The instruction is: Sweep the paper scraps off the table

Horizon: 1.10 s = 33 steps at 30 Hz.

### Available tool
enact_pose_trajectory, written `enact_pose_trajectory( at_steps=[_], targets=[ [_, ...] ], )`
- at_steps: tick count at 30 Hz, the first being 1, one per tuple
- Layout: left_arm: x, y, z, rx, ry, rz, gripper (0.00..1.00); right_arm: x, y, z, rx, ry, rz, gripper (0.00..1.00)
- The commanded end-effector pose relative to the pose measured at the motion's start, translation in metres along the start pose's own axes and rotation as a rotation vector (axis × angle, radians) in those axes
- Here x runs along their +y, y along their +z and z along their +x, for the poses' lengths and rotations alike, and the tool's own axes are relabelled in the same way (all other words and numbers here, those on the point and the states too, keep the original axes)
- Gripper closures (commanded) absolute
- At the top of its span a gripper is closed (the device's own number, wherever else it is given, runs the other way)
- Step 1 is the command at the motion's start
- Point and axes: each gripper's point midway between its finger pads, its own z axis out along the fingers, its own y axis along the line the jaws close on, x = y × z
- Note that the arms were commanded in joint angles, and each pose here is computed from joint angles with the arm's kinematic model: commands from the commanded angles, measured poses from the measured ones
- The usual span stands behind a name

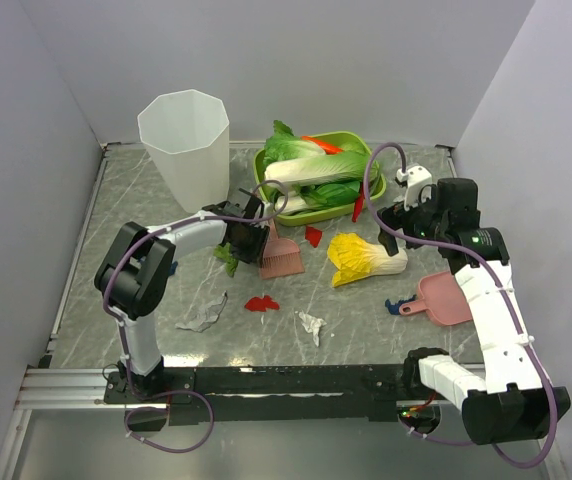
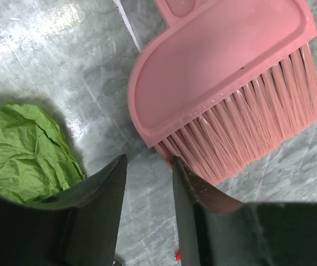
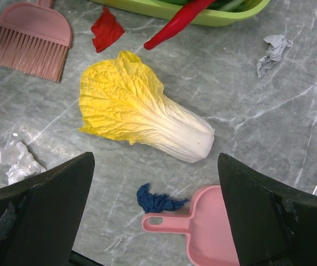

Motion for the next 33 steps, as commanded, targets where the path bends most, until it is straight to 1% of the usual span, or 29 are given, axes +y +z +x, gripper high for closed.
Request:
enact_pose_trajectory(
  at_steps=[1,3,5,9,12,16,19,24,26,27,29,30,31,33],
  targets=[
    [-0.01,-0.011,-0.004,-0.027,-0.009,0.032,0.53,0.003,-0.005,-0.007,-0.051,-0.016,0.0,0.0],
    [-0.016,-0.017,-0.013,-0.053,-0.014,0.052,0.5,0.004,-0.005,-0.007,-0.052,-0.014,-0.006,0.0],
    [-0.029,-0.021,-0.02,-0.065,-0.012,0.113,0.48,0.005,-0.005,-0.007,-0.051,-0.007,-0.009,0.0],
    [-0.03,-0.011,-0.016,-0.031,-0.01,0.091,0.48,0.005,-0.003,-0.008,-0.052,-0.005,-0.016,0.0],
    [-0.028,-0.003,-0.01,-0.013,0.0,0.059,0.5,0.004,-0.003,-0.013,-0.058,-0.008,-0.016,0.0],
    [-0.024,0.002,-0.004,-0.001,0.033,0.01,0.56,0.002,-0.005,-0.014,-0.063,-0.016,-0.002,0.0],
    [-0.01,0.005,0.006,0.009,0.049,-0.07,0.59,0.003,-0.006,-0.012,-0.062,-0.013,-0.003,0.0],
    [0.001,0.002,0.014,0.014,0.072,-0.119,0.64,0.005,-0.006,-0.013,-0.061,-0.016,-0.014,0.0],
    [0.002,-0.001,0.016,0.012,0.083,-0.116,0.72,0.005,-0.005,-0.013,-0.059,-0.014,-0.02,0.0],
    [0.002,-0.003,0.017,0.013,0.093,-0.109,0.82,0.006,-0.004,-0.013,-0.059,-0.013,-0.023,0.0],
    [0.0,-0.006,0.02,0.004,0.103,-0.091,0.96,0.006,-0.003,-0.013,-0.057,-0.011,-0.028,0.0],
    [0.0,-0.008,0.021,-0.003,0.111,-0.089,0.99,0.007,-0.002,-0.014,-0.059,-0.01,-0.033,0.0],
    [0.002,-0.008,0.025,0.0,0.115,-0.09,0.99,0.007,-0.002,-0.014,-0.061,-0.012,-0.035,0.0],
    [0.0,-0.015,0.021,-0.026,0.129,-0.082,0.99,0.007,-0.002,-0.016,-0.063,-0.013,-0.041,0.0]
  ],
)
